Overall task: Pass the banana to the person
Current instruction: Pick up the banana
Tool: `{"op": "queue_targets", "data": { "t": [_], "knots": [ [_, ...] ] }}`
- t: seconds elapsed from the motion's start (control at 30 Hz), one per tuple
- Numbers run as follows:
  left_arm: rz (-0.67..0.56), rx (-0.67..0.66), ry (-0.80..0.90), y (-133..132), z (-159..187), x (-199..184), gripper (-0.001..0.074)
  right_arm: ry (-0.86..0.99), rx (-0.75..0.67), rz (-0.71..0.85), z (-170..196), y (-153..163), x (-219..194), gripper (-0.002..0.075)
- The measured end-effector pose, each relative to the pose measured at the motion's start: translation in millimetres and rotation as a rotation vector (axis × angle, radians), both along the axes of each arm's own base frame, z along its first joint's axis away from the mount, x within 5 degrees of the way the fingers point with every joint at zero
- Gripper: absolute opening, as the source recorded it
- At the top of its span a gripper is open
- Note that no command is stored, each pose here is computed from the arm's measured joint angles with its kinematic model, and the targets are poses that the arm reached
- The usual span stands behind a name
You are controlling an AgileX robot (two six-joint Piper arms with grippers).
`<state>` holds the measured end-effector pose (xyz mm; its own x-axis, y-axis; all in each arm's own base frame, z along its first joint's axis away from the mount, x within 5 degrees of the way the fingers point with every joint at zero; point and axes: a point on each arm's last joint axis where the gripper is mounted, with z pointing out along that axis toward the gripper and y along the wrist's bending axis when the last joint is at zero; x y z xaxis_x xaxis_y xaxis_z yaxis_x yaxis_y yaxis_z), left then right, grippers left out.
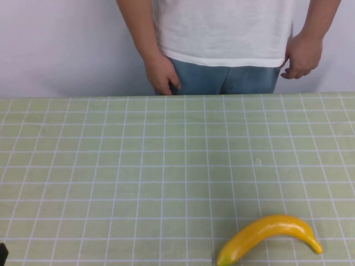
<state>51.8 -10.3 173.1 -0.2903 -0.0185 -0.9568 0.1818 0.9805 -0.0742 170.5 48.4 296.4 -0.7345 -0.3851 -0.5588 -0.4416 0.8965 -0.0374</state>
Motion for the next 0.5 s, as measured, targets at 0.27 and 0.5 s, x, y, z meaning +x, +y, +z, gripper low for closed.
{"op": "queue_targets", "data": {
  "t": [0.27, 0.5],
  "knots": [
    [0.0, 0.0, 0.0, 0, 0, 0, 0.0003, 0.122, -0.155, 0.326, -29, 43, 35, 0.0112],
    [0.0, 0.0, 0.0, 0, 0, 0, 0.0003, 0.182, -0.233, 0.461, -66, 59, 57, 0.0546]
  ]
}}
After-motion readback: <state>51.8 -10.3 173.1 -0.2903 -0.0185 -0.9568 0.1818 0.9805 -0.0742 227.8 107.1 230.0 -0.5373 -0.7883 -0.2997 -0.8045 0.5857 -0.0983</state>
